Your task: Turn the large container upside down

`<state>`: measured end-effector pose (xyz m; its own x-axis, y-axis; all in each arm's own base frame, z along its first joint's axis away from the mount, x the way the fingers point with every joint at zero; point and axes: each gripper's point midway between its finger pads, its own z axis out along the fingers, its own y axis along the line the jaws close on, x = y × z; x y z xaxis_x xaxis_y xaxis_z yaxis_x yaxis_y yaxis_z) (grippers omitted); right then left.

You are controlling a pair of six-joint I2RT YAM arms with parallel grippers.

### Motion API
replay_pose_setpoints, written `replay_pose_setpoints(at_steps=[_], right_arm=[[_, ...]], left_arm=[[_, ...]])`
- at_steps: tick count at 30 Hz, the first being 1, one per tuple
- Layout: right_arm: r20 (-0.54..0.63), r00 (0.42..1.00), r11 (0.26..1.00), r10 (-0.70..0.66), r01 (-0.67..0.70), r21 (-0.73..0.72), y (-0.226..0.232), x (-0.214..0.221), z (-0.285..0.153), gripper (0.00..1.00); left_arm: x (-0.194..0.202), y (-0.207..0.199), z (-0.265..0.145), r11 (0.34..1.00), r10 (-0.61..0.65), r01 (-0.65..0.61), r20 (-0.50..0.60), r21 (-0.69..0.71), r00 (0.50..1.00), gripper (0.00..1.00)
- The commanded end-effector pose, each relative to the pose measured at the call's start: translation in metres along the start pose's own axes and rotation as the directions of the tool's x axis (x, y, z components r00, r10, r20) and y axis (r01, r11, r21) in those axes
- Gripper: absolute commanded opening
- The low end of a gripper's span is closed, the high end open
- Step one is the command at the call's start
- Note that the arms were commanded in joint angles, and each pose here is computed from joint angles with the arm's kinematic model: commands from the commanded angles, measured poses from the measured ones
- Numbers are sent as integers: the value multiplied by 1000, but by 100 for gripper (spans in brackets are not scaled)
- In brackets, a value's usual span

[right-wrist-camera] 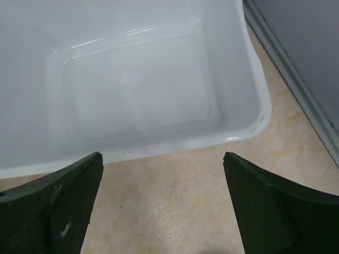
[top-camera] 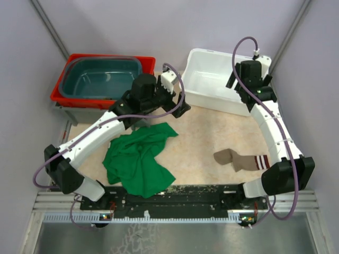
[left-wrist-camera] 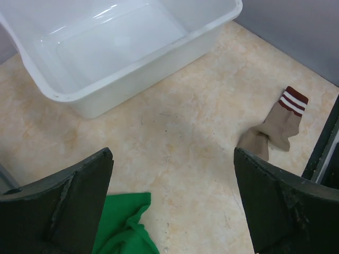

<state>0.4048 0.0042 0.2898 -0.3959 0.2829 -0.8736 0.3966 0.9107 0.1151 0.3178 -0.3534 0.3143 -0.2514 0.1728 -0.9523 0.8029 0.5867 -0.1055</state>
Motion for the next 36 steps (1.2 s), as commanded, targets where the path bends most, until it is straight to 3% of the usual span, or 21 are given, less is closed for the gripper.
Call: replay_pose_setpoints(at_steps=[1,12,18,26,31,36], right_arm=[[64,997,999,45,-45,3,2,-18,4,96],[39,997,992,-64,68,-108,29,-16,21,94],[-28,992,975,-127,119,-189,58,-1,53,94],[-223,965,990,-138,127,-64,43,38,110,95],[-338,935,994,-107,111,-5,19,82,100,95],[-462,887,995,12,-56,-82,28,128,44,94]], left_arm=[[-1,-3,-1,999,37,-37,14,5,999,100],[3,2,-7,999,38,-36,52,-38,998,100],[0,7,-12,997,36,-31,66,-74,997,100],[-6,8,-15,996,47,-39,91,-83,995,100],[-11,12,-21,992,61,-49,106,-115,993,100],[-13,9,-22,994,65,-55,101,-98,993,100]])
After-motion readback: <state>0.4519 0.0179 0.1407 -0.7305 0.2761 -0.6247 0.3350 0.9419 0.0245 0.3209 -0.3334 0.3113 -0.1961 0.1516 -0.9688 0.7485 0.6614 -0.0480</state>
